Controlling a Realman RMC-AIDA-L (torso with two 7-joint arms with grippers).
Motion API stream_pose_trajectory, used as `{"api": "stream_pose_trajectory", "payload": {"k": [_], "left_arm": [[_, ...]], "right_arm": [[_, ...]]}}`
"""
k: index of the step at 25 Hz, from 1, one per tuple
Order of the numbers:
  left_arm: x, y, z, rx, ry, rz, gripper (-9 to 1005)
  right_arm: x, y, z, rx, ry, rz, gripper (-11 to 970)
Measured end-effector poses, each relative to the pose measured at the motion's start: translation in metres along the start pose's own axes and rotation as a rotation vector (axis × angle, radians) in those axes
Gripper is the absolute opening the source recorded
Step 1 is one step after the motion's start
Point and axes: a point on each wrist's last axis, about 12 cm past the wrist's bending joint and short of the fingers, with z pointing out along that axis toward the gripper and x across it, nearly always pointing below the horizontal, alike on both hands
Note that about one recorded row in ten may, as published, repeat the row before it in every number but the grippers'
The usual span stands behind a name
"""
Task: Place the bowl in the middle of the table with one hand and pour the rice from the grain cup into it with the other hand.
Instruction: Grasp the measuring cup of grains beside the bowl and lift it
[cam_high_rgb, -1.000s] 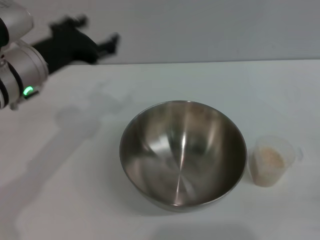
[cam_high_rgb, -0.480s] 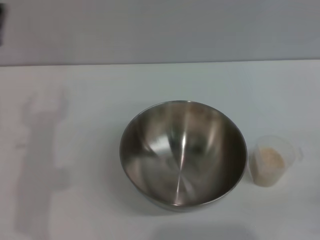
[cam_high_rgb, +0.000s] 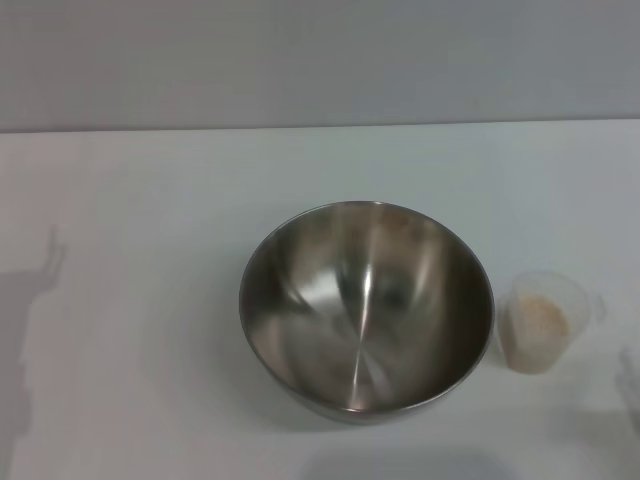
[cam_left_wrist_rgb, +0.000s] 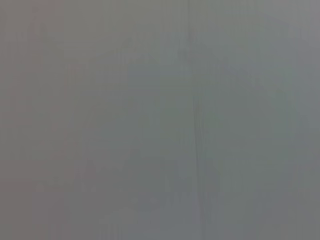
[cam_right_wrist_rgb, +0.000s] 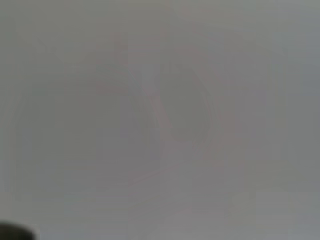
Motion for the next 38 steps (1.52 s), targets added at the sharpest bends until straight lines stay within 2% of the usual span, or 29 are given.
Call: {"api": "stream_pose_trajectory", "payload": {"k": [1,11,25,38], "left_arm": [[0.001,0.001,-0.001,0.001,0.009,0.007,834],[0.007,0.000,-0.001,0.025,0.043,0.042,834],[0.009,0.002,-0.005,0.024,0.057,0.055,834],[0.012,0.004,-0.010,0.028,0.080,0.073,834]], "right_arm": [[0.003,0.005,-0.001,-0.013,0.027,-0.010,715],[0.011,0.012,0.013,-0.047,0.094,-0.004,716],[0.019,0.016,0.033,-0.082,0.164,-0.008,716],[0.019,0.015,0.042,-0.077,0.162,0.018,715]]}}
